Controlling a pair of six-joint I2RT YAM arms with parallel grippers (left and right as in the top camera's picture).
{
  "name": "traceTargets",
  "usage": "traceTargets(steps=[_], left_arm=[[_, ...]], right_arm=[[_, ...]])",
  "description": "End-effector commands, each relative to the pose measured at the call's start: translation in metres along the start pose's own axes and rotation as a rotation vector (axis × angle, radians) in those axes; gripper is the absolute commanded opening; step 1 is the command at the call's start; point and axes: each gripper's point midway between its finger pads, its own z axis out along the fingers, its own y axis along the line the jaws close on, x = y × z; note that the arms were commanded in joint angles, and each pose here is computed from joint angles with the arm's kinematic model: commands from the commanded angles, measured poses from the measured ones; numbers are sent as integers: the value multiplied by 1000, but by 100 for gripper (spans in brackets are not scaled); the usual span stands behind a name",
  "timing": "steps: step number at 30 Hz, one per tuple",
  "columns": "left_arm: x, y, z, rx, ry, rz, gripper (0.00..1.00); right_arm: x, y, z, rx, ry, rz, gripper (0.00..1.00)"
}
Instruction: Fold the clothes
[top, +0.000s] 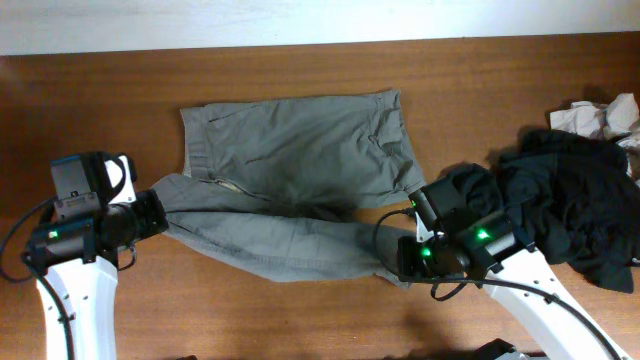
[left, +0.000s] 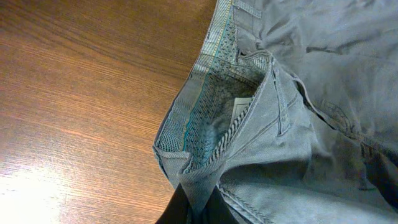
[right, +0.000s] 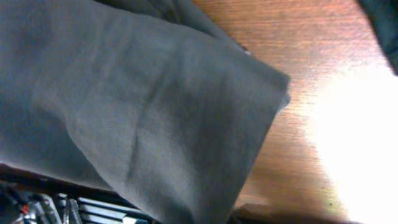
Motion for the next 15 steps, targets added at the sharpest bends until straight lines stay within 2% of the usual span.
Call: traceTargets(steps=[1, 2, 6, 10, 15], left_arm=[[-7, 3, -5, -19, -24, -9, 0], [-7, 3, -4, -20, -22, -9, 1], [-6, 3, -3, -20, -15, -12, 1], [-6, -2, -1, -11, -10, 0, 1], [-4, -7, 2, -12, -1, 23, 1]], right_arm=[[-2, 4, -3, -21, 4, 10, 12], [-2, 4, -2, -19, 8, 11, 17], [3, 6, 11, -26, 80, -20, 24], [11, 8, 27, -37, 182, -66, 24], [24, 15, 35, -86, 273, -166, 38]])
